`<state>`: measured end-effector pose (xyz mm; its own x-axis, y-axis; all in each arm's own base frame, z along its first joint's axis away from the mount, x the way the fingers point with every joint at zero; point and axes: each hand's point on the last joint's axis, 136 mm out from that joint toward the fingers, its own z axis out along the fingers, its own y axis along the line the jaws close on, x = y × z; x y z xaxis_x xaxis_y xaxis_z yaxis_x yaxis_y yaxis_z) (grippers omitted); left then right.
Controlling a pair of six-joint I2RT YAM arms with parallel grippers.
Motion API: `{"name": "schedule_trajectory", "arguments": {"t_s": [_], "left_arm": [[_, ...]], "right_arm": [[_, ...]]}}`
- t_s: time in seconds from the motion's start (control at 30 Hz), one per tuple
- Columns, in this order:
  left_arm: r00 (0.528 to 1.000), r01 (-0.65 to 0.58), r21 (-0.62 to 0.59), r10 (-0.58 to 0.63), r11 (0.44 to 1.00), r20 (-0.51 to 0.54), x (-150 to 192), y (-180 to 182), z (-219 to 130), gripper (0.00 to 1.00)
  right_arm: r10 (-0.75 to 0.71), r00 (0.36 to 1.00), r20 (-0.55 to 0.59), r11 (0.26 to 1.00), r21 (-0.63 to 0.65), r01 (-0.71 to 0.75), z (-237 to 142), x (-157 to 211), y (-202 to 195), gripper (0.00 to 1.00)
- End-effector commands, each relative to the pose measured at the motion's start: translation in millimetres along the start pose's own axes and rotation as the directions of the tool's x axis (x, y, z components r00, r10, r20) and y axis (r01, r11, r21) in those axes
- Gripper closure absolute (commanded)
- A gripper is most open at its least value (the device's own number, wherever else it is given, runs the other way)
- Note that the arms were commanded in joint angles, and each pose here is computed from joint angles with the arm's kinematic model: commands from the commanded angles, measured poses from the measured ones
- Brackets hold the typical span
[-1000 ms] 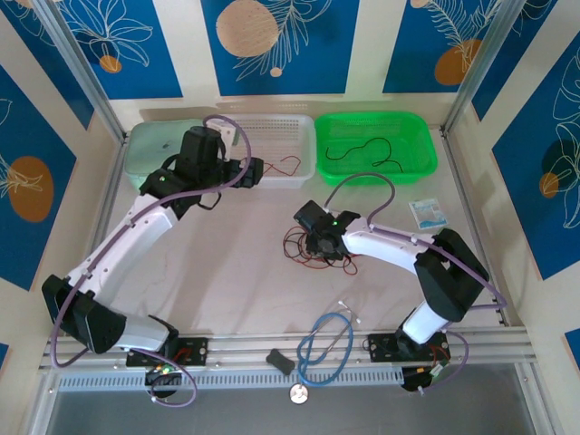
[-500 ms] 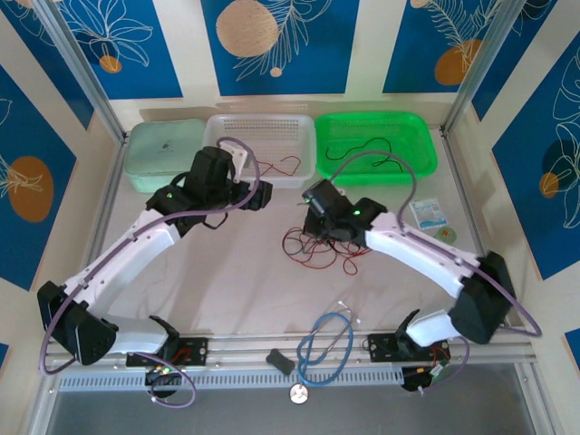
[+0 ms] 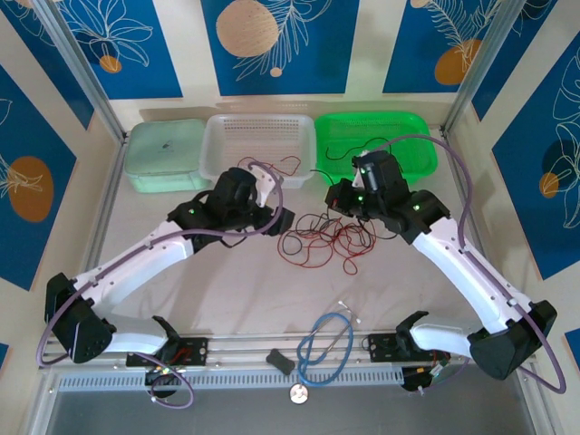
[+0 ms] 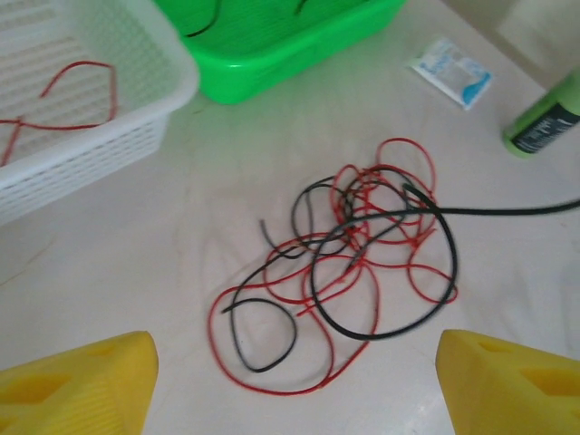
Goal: Untangle the cables
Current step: Untie the cable from multiple cables.
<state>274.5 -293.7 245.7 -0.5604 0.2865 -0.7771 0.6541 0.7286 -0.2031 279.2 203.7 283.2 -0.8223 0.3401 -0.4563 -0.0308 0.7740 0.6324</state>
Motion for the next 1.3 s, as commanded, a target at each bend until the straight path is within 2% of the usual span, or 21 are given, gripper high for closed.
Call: {"name": "schedule_trajectory", "arguments": {"t_s": [0.0, 0.13, 0.27, 0.47, 0.63, 0.7, 0.77, 0.83, 0.97, 1.13, 1.27], "left_arm": [[0.998, -0.053, 0.097, 0.051, 0.994, 0.03, -2.0, -26.6, 11.3, 0.2], [0.992, -0.121, 0.207, 0.112, 0.971, 0.058, -3.0, -63.9, 14.2, 0.2], [0.979, -0.203, 0.257, 0.195, 0.945, 0.058, 6.0, -90.1, 19.7, 0.2], [0.976, -0.211, 0.247, 0.218, 0.946, -0.002, 24.5, -88.4, 46.3, 0.21], [0.971, -0.239, 0.119, 0.24, 0.964, 0.007, 21.3, -67.8, 70.5, 0.24], [0.967, -0.253, 0.065, 0.252, 0.965, 0.021, 17.0, -59.8, 78.7, 0.29], [0.965, -0.26, 0.026, 0.259, 0.965, 0.039, 10.3, -55.0, 83.6, 0.4], [0.965, -0.257, 0.001, 0.256, 0.967, 0.061, 2.1, -52.3, 83.5, 0.63], [0.967, -0.232, -0.022, 0.233, 0.973, 0.105, -6.4, -48.5, 72.9, 0.99], [0.976, -0.15, 0.017, 0.145, 0.989, 0.164, -14.6, -41.8, 37.2, 1.0], [0.971, 0.011, 0.145, -0.045, 0.989, 0.236, -23.6, -25.6, 4.6, 1.0]], "right_arm": [[-0.01, 1.0, -0.026, 0.994, -0.107, 0.007, -17.9, -1.9, 20.1, 1.0], [-0.001, 1.0, -0.02, 0.993, -0.119, -0.001, -21.8, -5.5, 20.7, 1.0], [0.011, 1.0, -0.018, 0.993, -0.114, -0.013, -21.7, -6.9, 17.5, 1.0], [0.022, 1.0, -0.014, 0.993, -0.114, -0.024, -23.2, -7.0, 14.8, 1.0], [0.024, 1.0, -0.006, 0.993, -0.119, -0.024, -27.9, -7.4, 15.1, 1.0], [0.027, 1.0, -0.005, 0.993, -0.119, -0.027, -29.0, -6.6, 14.3, 1.0], [0.03, 1.0, -0.006, 0.993, -0.117, -0.031, -29.8, -5.1, 13.0, 1.0], [0.035, 0.999, 0.0, 0.993, -0.112, -0.034, -31.3, -4.5, 10.5, 1.0], [0.042, 0.999, 0.017, 0.994, -0.1, -0.04, -37.8, -4.5, 4.3, 1.0], [0.06, 0.996, 0.058, 0.996, -0.073, -0.056, -50.3, -10.2, -9.1, 1.0], [0.088, 0.993, 0.085, 0.995, -0.05, -0.084, -57.7, -14.8, -24.1, 1.0]]}}
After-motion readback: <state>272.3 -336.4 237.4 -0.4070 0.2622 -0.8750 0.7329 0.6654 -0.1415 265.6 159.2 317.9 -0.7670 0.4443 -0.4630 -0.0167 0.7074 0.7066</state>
